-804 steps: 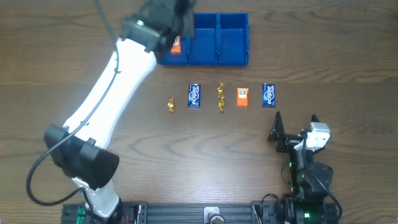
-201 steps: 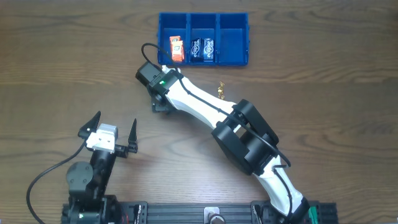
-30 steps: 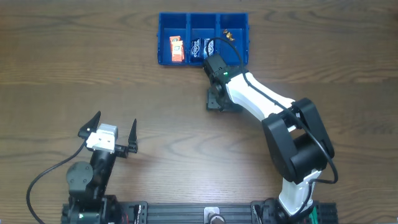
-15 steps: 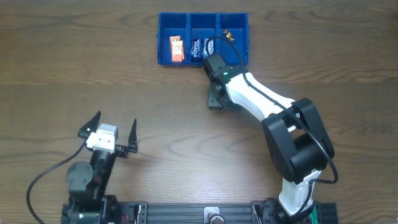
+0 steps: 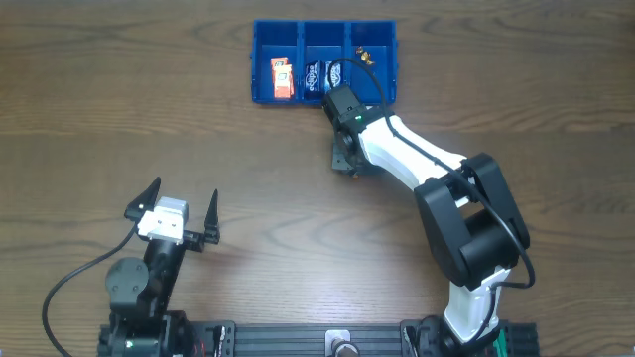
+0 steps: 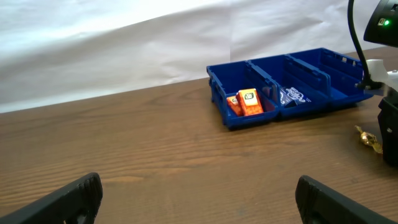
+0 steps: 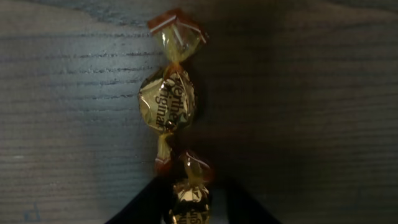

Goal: Sort Candies Into Trays

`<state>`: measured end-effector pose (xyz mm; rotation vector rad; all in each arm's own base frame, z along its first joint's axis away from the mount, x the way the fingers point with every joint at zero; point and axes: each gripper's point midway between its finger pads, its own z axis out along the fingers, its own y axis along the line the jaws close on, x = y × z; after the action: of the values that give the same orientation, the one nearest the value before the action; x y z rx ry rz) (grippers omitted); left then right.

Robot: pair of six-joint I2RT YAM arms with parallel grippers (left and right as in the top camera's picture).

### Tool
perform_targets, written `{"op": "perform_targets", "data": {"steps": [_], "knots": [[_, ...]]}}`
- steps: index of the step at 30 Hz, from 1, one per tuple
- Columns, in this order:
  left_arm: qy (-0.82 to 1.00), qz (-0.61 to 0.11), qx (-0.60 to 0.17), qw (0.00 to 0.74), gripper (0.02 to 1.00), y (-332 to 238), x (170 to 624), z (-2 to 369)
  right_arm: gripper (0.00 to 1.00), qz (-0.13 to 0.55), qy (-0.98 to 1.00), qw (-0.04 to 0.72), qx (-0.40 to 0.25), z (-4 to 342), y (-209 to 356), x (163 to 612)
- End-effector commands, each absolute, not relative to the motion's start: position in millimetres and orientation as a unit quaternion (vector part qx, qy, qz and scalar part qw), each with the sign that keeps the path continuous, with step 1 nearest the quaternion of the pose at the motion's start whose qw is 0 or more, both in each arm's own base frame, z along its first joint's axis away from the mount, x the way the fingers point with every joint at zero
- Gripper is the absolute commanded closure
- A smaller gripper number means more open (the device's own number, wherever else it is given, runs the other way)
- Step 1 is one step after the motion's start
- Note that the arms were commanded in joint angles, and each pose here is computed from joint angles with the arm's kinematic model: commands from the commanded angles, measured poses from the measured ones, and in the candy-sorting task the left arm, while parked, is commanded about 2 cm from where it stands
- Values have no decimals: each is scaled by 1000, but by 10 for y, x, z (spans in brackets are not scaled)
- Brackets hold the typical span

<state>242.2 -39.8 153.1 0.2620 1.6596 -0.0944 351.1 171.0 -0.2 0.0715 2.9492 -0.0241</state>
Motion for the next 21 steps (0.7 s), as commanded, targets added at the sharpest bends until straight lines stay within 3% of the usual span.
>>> {"op": "perform_targets", "data": {"steps": [1, 12, 17, 21], "knots": [[752, -49, 123, 646, 20, -426, 2404, 1356, 759, -20, 995, 95, 27, -56, 1659, 3515], [752, -49, 123, 646, 20, -426, 2404, 1356, 827, -4, 994, 100, 30, 19, 1710, 3528], [752, -49, 123, 646, 20, -426, 2404, 1356, 827, 12, 991, 129, 28, 371, 1738, 3528], [752, -49, 123, 646, 20, -426, 2404, 1356, 822, 11, 981, 190, 34, 886, 1638, 3576]]}}
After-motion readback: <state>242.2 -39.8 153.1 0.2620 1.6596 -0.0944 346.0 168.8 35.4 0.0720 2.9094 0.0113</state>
